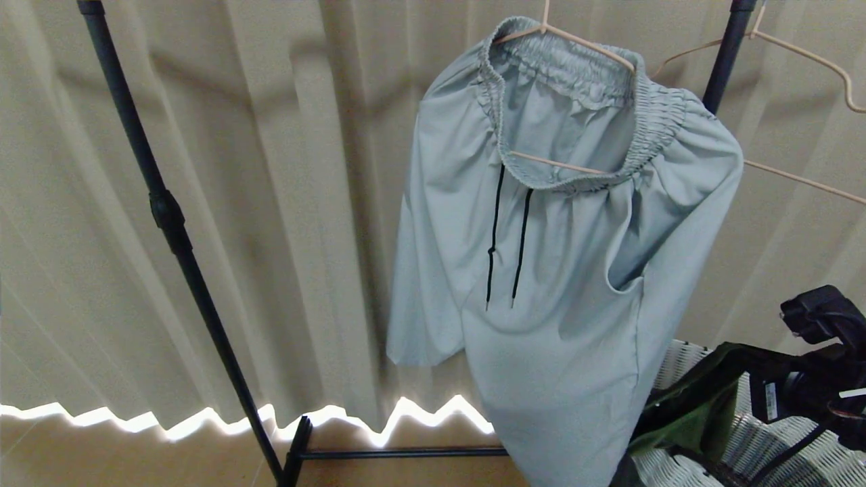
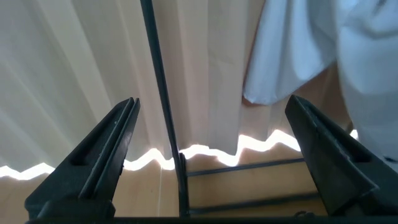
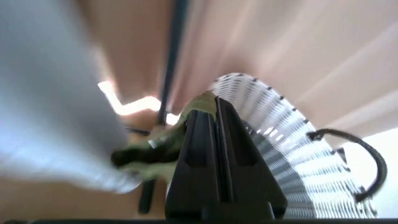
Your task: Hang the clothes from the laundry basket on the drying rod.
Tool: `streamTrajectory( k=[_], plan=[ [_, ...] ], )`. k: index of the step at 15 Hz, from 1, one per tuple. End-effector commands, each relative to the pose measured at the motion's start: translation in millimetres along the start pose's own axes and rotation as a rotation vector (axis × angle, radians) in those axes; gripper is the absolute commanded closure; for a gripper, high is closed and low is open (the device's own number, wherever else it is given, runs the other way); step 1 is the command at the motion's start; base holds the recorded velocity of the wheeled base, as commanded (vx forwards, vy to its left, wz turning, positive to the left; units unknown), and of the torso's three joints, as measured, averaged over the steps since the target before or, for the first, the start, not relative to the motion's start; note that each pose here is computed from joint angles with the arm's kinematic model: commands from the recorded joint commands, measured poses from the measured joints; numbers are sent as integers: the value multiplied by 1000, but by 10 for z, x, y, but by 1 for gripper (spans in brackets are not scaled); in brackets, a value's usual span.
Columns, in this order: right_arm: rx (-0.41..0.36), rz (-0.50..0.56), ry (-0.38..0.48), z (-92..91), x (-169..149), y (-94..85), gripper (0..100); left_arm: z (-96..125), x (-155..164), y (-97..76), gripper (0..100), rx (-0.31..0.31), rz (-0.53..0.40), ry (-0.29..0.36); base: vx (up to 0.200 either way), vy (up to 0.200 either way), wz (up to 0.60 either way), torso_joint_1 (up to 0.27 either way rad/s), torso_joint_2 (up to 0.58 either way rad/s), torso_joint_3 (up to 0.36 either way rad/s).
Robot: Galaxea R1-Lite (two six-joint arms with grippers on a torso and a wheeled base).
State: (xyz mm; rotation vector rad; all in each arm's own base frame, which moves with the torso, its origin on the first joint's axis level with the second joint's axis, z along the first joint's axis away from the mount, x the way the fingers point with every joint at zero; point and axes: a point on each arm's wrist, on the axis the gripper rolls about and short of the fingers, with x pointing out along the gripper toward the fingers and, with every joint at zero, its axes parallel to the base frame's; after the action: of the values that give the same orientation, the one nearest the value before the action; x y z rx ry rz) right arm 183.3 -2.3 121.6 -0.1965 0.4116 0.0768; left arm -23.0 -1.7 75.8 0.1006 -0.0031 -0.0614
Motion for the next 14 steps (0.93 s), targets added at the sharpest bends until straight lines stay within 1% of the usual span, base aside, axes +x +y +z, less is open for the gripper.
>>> streamTrajectory(
  k=[1, 5, 6, 9, 10, 14],
  plan=[
    [-25, 44, -57, 72, -118, 96, 100, 0, 0, 0, 0, 2, 0, 0, -200, 0, 0, -2, 7, 2],
    [-48, 98, -66, 86, -122, 199, 100, 0, 0, 0, 0, 8, 0, 0, -200, 0, 0, 1, 2, 1],
    [-48, 98, -66, 86, -122, 199, 100, 0, 0, 0, 0, 8, 0, 0, -200, 0, 0, 2, -2, 7],
    [-76, 162, -106, 177, -126, 319, 100, 0, 0, 0, 0, -1, 3, 0, -200, 0, 0, -1, 1, -2],
    [-97, 213, -135, 245, -133, 420, 100, 0, 0, 0, 0, 2, 2, 0, 0, 0, 0, 0, 0, 0],
    [-127, 308, -237, 515, -149, 610, 100, 0, 0, -1, 0, 7, -1, 0, 0, 0, 0, 0, 0, 0]
  ],
)
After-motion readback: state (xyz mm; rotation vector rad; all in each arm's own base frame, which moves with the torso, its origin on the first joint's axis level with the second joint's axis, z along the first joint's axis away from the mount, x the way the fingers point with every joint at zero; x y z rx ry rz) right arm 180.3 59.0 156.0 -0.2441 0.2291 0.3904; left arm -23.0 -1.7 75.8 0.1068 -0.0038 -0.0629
